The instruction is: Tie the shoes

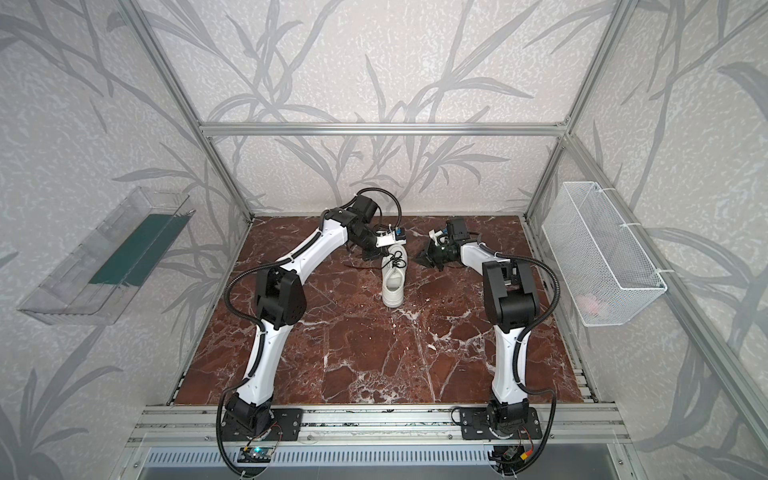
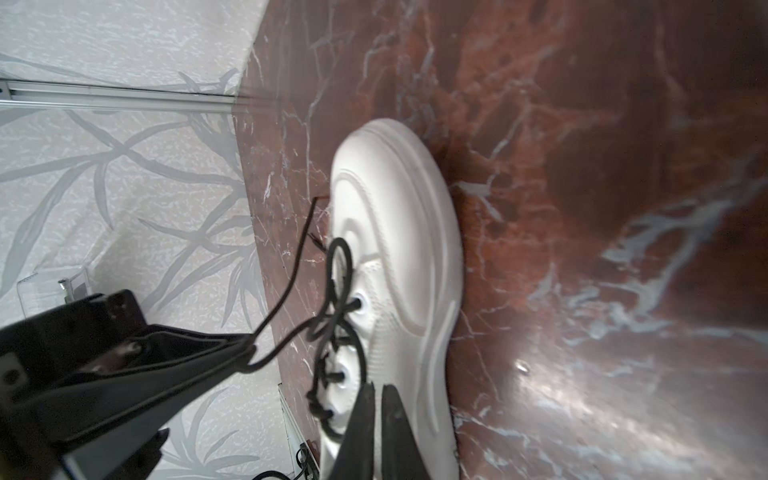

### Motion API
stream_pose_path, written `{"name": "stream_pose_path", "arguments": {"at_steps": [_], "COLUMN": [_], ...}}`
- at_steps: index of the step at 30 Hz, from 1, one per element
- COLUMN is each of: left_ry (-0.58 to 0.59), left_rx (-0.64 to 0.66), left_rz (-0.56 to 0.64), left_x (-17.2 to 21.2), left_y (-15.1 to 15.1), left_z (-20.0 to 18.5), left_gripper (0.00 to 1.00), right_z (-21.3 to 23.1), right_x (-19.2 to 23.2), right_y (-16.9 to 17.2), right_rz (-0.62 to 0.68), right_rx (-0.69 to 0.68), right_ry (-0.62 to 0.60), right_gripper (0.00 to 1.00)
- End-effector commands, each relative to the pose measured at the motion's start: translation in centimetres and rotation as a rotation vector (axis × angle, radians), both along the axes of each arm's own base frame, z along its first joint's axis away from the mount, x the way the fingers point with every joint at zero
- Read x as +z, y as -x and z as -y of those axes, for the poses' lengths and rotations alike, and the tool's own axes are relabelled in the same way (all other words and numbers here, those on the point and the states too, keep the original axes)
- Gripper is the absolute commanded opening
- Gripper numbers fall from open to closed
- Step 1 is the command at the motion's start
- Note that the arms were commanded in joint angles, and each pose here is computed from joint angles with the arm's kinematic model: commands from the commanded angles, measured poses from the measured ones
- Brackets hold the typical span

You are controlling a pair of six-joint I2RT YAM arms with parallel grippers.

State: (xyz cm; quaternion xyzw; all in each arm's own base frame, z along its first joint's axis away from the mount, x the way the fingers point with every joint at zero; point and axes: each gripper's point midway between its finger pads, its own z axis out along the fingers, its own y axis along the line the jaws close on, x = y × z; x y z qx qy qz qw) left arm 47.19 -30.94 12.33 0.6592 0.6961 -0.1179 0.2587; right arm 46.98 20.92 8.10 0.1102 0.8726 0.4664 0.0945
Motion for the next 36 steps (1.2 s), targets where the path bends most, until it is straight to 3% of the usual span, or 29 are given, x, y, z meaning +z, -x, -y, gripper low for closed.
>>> {"name": "stream_pose_path", "arguments": {"at_steps": [1, 22, 29, 36], "left_ry": [0.015, 0.0, -0.006, -0.007], "left_rx": [0.0, -0.018, -0.014, -0.018], "left_rz": [-0.026, -0.053, -0.057, -0.067], "left_x": [0.0, -1.3, -1.5, -1.8], "left_y": [0.2, 1.0, 1.1, 1.3], "left_z": [0.5, 1.7, 1.7, 1.8], "left_gripper": [0.0, 0.0, 0.0, 0.0], "right_z": [-0.3, -2.2, -2.0, -2.9], "right_x": [1.8, 2.1, 1.3, 1.8], "right_y": [0.4, 1.4, 1.4, 1.5], "right_rz": [0.061, 0.055, 0.036, 0.036], "right_rx": [0.025, 0.056, 0.044, 0.061], "right_ry": [-0.035, -0.181, -0.151, -0.209], "right_gripper": [0.08, 0.07, 0.07, 0.07]}}
